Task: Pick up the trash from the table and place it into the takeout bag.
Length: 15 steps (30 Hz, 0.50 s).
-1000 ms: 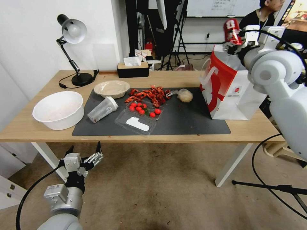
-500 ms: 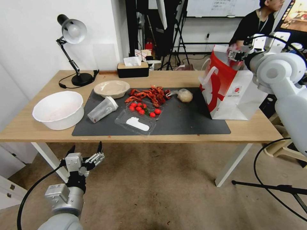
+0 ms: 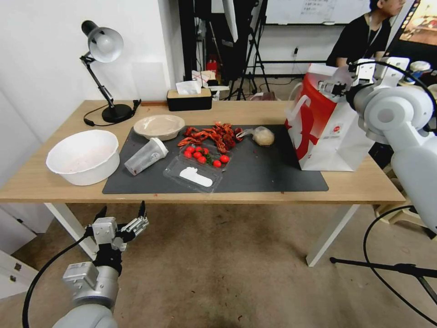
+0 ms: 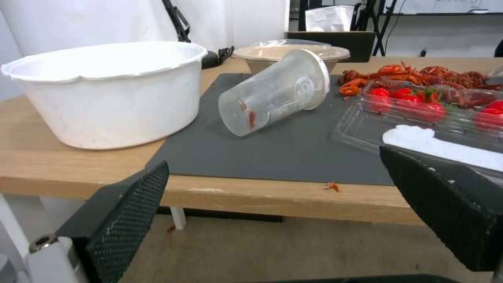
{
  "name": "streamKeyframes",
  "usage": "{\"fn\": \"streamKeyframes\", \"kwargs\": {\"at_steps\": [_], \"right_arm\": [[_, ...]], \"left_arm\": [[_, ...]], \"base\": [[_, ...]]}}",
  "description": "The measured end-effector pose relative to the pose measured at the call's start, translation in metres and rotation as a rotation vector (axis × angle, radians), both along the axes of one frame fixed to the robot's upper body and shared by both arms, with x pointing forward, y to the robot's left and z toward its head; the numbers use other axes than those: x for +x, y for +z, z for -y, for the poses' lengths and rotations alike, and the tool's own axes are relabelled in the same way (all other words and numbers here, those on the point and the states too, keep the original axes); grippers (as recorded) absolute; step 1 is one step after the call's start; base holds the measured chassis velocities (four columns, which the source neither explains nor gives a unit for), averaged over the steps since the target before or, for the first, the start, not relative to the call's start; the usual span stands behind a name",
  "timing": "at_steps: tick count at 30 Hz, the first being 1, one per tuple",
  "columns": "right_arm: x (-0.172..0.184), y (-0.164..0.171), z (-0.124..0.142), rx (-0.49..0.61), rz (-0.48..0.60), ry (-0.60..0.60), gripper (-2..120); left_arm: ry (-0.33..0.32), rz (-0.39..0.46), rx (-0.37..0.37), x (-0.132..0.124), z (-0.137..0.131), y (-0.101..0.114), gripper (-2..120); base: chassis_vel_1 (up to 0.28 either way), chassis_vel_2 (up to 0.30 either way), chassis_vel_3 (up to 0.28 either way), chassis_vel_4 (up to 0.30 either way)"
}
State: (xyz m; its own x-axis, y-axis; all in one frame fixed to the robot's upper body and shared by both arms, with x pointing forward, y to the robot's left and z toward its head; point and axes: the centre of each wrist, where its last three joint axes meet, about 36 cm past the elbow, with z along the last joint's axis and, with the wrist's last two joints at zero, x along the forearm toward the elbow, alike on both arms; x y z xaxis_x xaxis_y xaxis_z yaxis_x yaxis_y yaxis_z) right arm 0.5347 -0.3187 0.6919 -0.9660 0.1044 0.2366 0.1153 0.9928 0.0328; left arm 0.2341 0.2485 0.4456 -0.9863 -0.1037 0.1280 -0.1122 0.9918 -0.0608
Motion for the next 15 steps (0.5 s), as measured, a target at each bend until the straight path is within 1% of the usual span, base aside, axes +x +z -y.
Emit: {"fn": "streamKeyframes", "kwargs": {"at_steps": [15], "right_arm": [[-0.028, -0.001, -0.001, -0.014, 0.03, 0.071, 100]], "left_arm": [[-0.001, 0.001, 0.001, 0.0, 0.001, 0.0, 100]], "base": [[0.0, 0.0, 0.0, 0.0]]}}
